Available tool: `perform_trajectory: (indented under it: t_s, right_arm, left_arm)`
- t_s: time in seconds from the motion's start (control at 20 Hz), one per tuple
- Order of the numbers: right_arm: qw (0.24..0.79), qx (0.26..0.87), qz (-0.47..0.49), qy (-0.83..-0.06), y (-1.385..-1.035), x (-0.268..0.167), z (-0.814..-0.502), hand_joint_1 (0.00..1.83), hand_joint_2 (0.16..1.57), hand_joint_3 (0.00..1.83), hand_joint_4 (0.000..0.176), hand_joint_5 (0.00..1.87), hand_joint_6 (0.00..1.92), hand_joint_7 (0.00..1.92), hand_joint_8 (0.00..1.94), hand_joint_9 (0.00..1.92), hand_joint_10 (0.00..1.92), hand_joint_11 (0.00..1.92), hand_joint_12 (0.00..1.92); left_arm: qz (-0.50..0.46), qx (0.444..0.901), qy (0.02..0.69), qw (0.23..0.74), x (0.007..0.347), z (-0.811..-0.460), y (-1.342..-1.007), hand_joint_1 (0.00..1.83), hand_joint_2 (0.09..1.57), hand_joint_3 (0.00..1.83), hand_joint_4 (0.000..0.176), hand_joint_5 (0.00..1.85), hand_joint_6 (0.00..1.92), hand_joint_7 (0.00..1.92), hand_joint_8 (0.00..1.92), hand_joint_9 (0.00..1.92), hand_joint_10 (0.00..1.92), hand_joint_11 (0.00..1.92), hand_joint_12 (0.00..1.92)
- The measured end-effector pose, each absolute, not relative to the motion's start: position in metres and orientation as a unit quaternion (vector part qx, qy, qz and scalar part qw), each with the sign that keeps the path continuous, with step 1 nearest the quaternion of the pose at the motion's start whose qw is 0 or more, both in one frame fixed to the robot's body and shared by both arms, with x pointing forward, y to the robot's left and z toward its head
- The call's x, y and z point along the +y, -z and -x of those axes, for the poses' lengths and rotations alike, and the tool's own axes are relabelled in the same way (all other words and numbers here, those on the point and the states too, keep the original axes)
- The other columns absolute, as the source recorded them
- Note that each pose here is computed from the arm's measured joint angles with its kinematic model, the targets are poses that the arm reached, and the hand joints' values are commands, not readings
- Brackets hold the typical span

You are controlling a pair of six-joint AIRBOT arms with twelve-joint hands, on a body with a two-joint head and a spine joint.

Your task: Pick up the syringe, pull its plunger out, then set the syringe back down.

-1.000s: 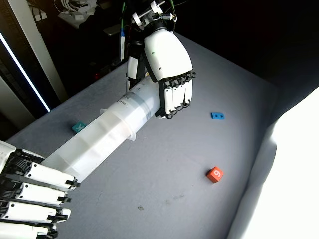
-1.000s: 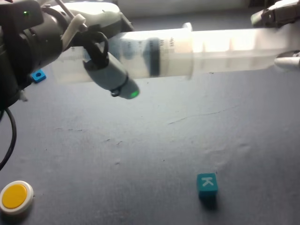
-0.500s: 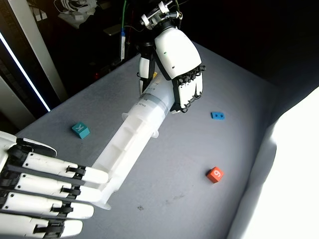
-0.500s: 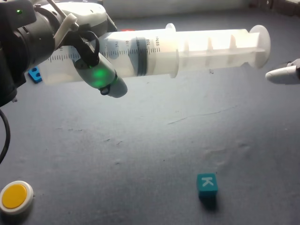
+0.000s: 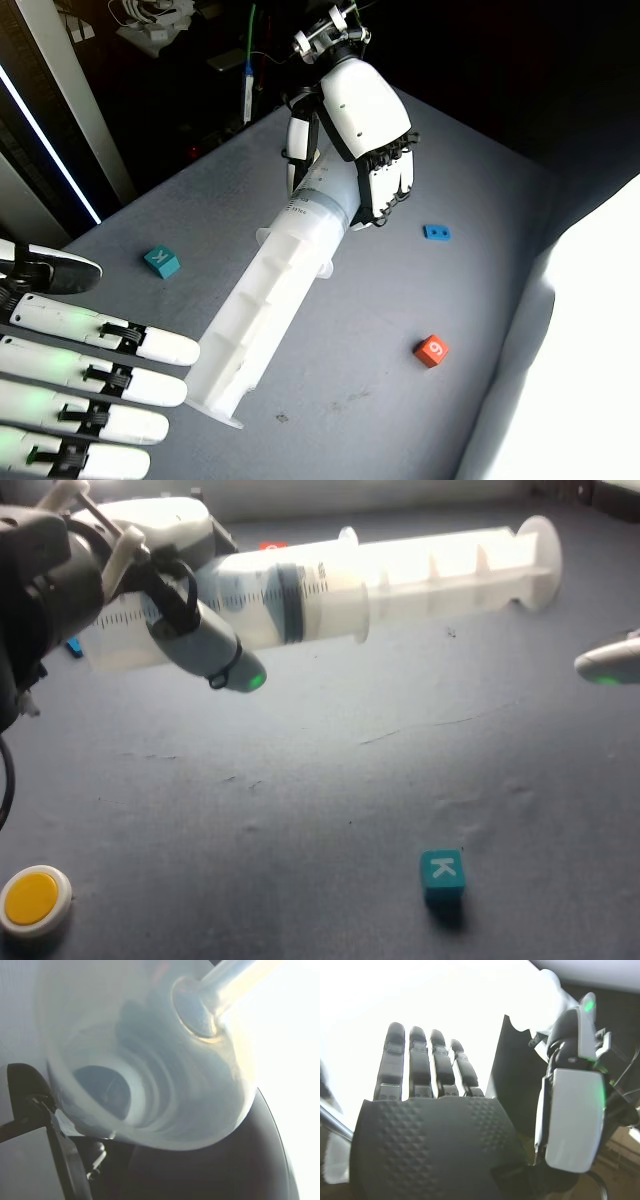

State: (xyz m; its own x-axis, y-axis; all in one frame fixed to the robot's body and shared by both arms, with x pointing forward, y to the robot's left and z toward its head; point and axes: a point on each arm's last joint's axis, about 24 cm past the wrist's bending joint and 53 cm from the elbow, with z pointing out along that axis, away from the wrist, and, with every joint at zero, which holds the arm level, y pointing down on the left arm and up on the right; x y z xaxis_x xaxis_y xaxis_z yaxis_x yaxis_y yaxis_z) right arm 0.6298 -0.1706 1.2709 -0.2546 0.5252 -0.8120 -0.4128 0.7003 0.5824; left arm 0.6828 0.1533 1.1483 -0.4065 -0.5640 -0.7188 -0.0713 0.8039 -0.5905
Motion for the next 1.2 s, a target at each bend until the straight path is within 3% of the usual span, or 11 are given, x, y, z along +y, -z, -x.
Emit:
perform_trajectory:
  t_s: [0.15,0.2,0.3,0.5,0.55,0.6,0.8,1.15,1.2]
  right_arm:
    - [0.618,0.691,-0.049,-0.372,-1.274,-0.187,-0.63,0.6,0.92,0.0,0.0,0.0,0.0,0.03,0.0,0.04,0.0,0.0,0.21]
    - [0.622,0.688,-0.056,-0.37,-1.275,-0.194,-0.631,0.61,0.9,0.0,0.0,0.0,0.0,0.05,0.01,0.07,0.01,0.0,0.28]
    - [0.622,0.68,-0.068,-0.381,-1.279,-0.194,-0.632,0.63,0.9,0.0,0.0,0.02,0.0,0.07,0.01,0.09,0.01,0.0,0.32]
    - [0.624,0.673,-0.062,-0.392,-1.277,-0.183,-0.631,0.66,0.91,0.0,0.0,0.0,0.0,0.05,0.0,0.08,0.0,0.0,0.31]
    - [0.623,0.674,-0.059,-0.394,-1.274,-0.179,-0.63,0.67,0.91,0.0,0.0,0.0,0.0,0.05,0.0,0.08,0.0,0.0,0.31]
    - [0.623,0.673,-0.06,-0.395,-1.274,-0.179,-0.63,0.68,0.9,0.0,0.0,0.0,0.0,0.06,0.0,0.08,0.0,0.0,0.31]
    - [0.636,0.661,-0.056,-0.395,-1.281,-0.182,-0.629,0.69,0.91,0.0,0.0,0.01,0.0,0.06,0.0,0.09,0.0,0.0,0.32]
    - [0.631,0.667,-0.049,-0.394,-1.275,-0.176,-0.628,0.64,0.92,0.0,0.0,0.0,0.0,0.05,0.0,0.08,0.0,0.0,0.35]
    - [0.63,0.667,-0.049,-0.394,-1.274,-0.176,-0.628,0.68,0.9,0.0,0.0,0.03,0.01,0.09,0.01,0.11,0.01,0.0,0.43]
  left_arm:
    - [0.206,0.798,0.241,0.513,0.165,-0.681,-1.139,1.2,1.18,0.0,0.0,0.84,1.07,0.87,1.32,0.75,1.15,0.56,1.53]
    - [0.209,0.8,0.235,0.51,0.169,-0.68,-1.132,1.2,1.18,0.0,0.0,0.85,1.04,0.87,1.34,0.75,1.15,0.56,1.54]
    - [0.215,0.802,0.239,0.503,0.171,-0.676,-1.122,1.21,1.17,0.0,0.0,0.88,0.98,0.88,1.35,0.75,1.19,0.56,1.58]
    - [0.218,0.803,0.251,0.494,0.172,-0.669,-1.104,1.2,1.17,0.0,0.0,0.86,1.05,0.9,1.27,0.77,1.11,0.57,1.49]
    - [0.221,0.805,0.25,0.49,0.175,-0.667,-1.097,1.22,1.17,0.0,0.0,0.9,0.93,0.88,1.37,0.74,1.27,0.57,1.65]
    - [0.222,0.807,0.247,0.489,0.179,-0.666,-1.092,1.23,1.17,0.0,0.0,0.91,0.91,0.88,1.38,0.73,1.31,0.57,1.67]
    - [0.226,0.812,0.241,0.481,0.188,-0.659,-1.074,1.23,1.17,0.0,0.0,0.88,0.95,0.89,1.34,0.75,1.17,0.56,1.55]
    - [0.235,0.814,0.246,0.471,0.195,-0.649,-1.049,1.24,1.16,0.0,0.0,0.91,0.91,0.92,1.32,0.76,1.24,0.57,1.62]
    - [0.24,0.813,0.248,0.47,0.195,-0.648,-1.044,1.23,1.16,0.0,0.0,0.9,0.93,0.92,1.31,0.76,1.22,0.56,1.6]
